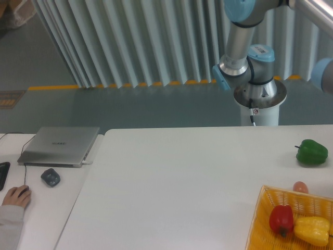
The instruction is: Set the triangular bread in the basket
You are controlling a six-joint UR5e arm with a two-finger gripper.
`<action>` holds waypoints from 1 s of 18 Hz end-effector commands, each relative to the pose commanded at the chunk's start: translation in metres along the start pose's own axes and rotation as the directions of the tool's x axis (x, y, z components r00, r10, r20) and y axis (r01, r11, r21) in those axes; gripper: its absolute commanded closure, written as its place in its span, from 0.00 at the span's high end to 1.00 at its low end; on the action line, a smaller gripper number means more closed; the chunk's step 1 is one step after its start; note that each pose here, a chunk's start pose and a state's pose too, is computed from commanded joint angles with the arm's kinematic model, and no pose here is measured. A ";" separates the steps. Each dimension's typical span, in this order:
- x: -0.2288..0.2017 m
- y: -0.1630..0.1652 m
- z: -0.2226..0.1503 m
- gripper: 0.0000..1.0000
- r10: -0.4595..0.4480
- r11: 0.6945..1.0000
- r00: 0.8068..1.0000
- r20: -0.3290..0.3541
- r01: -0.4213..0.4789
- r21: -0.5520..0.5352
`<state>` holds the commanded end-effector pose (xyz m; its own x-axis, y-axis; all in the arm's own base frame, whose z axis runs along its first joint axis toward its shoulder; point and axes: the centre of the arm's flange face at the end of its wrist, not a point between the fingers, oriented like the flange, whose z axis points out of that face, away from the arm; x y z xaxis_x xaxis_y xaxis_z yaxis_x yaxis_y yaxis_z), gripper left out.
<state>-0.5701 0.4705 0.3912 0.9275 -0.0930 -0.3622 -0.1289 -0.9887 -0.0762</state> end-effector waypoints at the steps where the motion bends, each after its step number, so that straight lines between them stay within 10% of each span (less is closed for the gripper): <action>1: -0.005 -0.001 0.000 0.00 -0.003 1.000 1.000 0.022 0.003 0.007; 5: -0.010 -0.015 0.011 0.00 -0.030 0.999 0.995 0.096 0.033 -0.029; 10: 0.000 -0.029 0.008 1.00 -0.009 1.000 0.994 0.107 0.012 -0.026; 18: 0.066 -0.048 -0.053 1.00 0.066 0.997 0.995 0.070 -0.068 0.025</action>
<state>-0.4840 0.5060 0.4198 0.8900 -0.1492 -0.4308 -0.1999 -0.9770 -0.0746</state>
